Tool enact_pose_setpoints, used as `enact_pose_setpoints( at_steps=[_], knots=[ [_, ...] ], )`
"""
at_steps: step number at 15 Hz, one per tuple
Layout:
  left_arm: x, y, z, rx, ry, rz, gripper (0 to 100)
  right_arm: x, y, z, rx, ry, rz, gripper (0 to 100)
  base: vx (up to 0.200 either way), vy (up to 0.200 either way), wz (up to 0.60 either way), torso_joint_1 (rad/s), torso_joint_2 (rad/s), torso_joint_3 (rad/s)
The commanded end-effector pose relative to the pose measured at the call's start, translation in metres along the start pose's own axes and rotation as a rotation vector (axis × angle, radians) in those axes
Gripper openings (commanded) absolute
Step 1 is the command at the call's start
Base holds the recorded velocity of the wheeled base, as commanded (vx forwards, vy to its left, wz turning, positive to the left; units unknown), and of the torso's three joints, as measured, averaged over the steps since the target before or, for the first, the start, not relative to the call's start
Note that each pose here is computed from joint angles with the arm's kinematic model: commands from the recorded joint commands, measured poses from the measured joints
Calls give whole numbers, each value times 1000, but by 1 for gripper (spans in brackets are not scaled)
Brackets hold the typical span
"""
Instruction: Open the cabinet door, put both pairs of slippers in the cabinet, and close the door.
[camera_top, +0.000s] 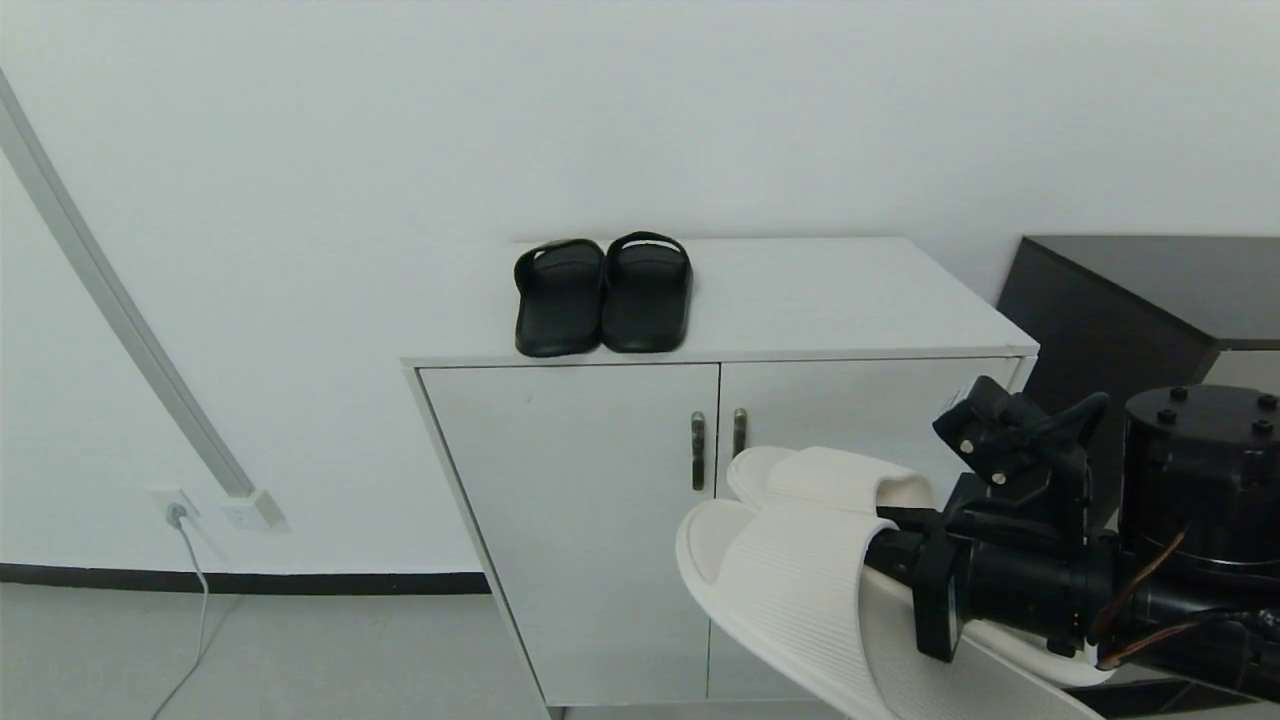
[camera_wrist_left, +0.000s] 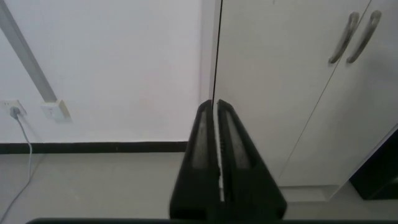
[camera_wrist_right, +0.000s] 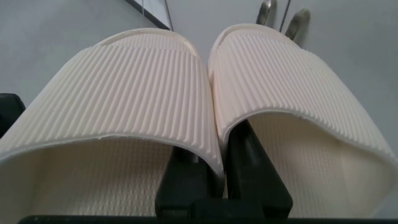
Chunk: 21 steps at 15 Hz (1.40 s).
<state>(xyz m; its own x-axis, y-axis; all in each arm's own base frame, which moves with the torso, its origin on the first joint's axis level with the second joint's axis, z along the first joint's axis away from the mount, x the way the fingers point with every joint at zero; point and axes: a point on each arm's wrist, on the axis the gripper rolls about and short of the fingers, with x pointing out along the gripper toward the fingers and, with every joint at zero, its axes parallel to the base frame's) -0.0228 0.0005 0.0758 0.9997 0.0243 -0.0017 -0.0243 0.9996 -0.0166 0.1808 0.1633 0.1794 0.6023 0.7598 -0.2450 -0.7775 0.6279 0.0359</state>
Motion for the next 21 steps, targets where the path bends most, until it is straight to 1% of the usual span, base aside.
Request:
enact_pose_setpoints(
  at_steps=[1,10,17,19,21],
  knots=[
    [0,0,0,0,1,0,100,1,1,-3,0,11,2,0,0,0,0,-178,510,330],
    [0,0,0,0,1,0,100,-1,1,-8,-6,26,-2,0,0,0,0,-147,476,329],
    [0,0,0,0,3,0,100,-1,1,-10,-5,33,-2,0,0,0,0,-57,445,378],
    [0,0,0,4,1,0,100,-1,1,-10,-5,33,0,0,0,0,0,-2,190,190],
    [0,0,0,7,1,-1,100,-1,1,-11,-5,36,0,0,0,0,0,1,43,25]
  ],
)
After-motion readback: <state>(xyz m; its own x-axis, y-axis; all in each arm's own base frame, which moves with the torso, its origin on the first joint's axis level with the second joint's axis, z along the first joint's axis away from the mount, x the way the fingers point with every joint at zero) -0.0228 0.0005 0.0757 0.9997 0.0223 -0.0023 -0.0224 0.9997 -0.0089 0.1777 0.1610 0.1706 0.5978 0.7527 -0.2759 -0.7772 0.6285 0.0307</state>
